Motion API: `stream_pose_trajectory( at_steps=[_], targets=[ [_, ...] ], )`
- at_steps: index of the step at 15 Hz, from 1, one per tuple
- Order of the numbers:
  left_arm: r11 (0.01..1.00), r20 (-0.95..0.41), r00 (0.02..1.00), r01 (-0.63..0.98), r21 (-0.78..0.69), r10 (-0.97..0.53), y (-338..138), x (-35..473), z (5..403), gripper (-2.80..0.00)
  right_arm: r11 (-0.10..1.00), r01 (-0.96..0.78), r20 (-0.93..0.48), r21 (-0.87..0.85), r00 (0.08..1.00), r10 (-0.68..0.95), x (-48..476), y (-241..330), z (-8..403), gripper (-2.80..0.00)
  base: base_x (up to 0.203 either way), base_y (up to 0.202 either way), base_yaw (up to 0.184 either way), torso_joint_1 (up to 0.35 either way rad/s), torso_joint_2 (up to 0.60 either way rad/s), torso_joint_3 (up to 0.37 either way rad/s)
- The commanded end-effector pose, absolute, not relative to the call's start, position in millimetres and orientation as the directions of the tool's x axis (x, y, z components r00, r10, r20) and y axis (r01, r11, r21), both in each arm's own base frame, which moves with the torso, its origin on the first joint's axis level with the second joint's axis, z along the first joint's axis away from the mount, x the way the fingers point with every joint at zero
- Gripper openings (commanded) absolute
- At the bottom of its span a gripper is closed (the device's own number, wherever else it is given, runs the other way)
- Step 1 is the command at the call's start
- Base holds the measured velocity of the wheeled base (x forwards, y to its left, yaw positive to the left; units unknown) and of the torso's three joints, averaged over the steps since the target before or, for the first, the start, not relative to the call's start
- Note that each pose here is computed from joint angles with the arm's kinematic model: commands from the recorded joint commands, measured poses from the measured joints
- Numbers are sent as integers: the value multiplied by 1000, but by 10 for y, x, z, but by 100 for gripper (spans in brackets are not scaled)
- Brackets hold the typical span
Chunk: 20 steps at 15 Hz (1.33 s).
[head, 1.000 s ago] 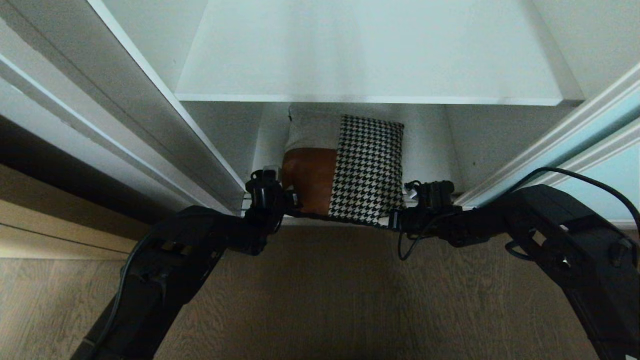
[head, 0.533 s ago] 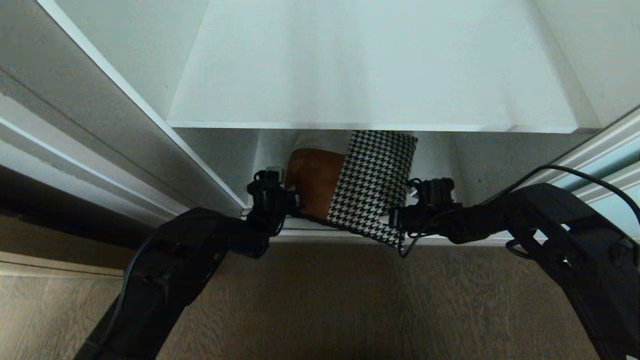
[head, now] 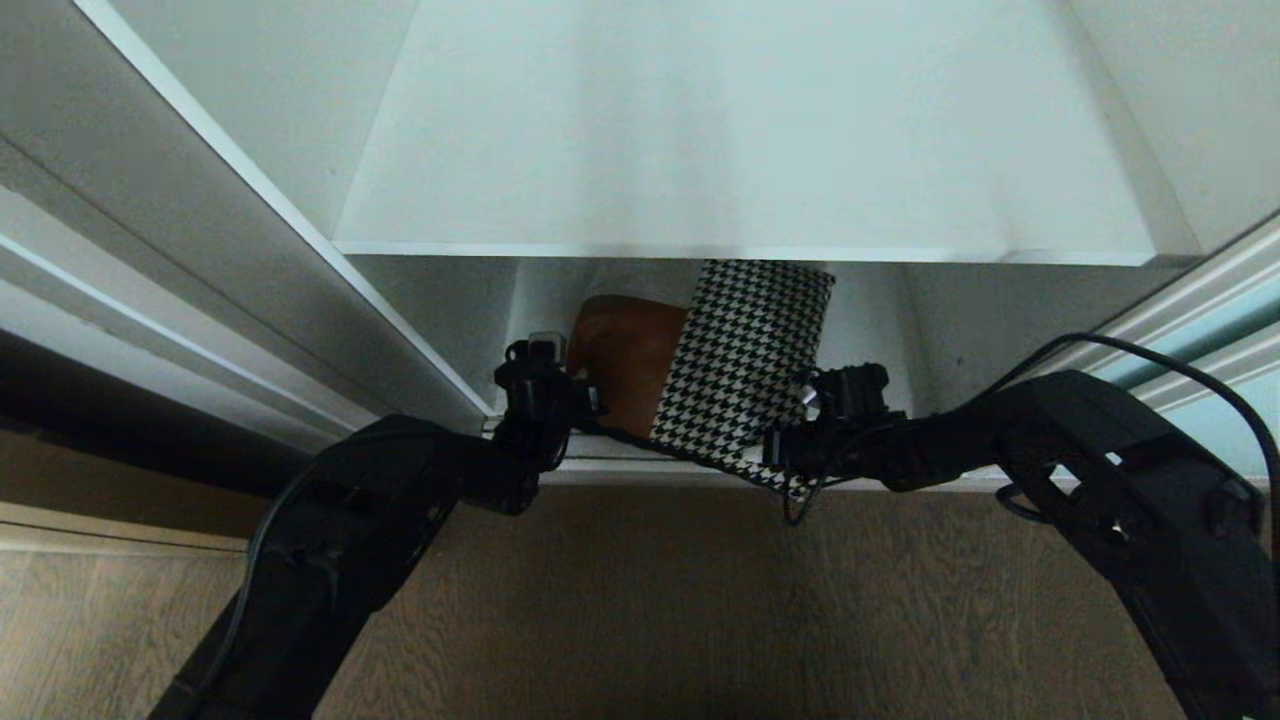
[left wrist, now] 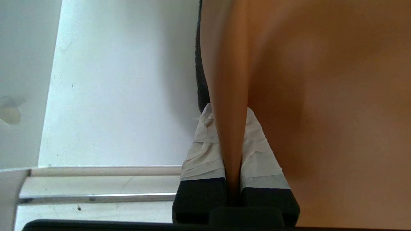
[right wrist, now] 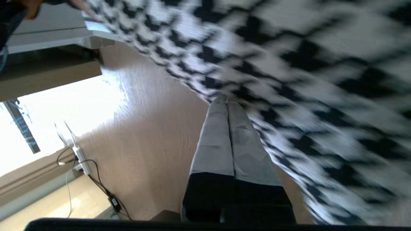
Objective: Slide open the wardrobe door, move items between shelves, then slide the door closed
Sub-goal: Place the pillow on the higher shelf
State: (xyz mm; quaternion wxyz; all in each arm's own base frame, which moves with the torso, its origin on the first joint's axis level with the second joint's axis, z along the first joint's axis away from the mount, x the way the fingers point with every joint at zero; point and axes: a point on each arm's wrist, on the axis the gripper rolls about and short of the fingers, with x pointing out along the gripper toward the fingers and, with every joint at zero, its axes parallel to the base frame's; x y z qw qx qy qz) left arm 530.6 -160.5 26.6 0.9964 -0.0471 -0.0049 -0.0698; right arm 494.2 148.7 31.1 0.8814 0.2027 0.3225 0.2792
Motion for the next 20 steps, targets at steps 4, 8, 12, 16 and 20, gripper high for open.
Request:
stream_pose_trajectory(
  at_steps=[4,8,12,16,20],
  targets=[
    [981,16,992,127,-149,-126,-1520,5317,327,-280,771,-325,-510,548,601,616,4993,1488,265,-280,0,0,0,0,0,0],
    [982,-10,992,127,-142,-129,-1527,5331,195,-280,784,-281,-557,554,575,599,4941,1376,201,-280,0,0,0,0,0,0],
    [980,-21,990,138,-144,-142,-1528,5322,159,-280,780,-303,-525,547,602,602,5085,1433,26,-280,0,0,0,0,0,0],
    [980,-30,989,140,-142,-145,-1537,5292,139,-280,827,-336,-515,450,659,548,5185,1433,-243,-280,0,0,0,0,0,0],
    [977,-23,987,157,-142,-161,-1602,5197,142,-280,877,-311,-424,366,784,454,5281,1379,-204,-280,0,0,0,0,0,0]
  ],
)
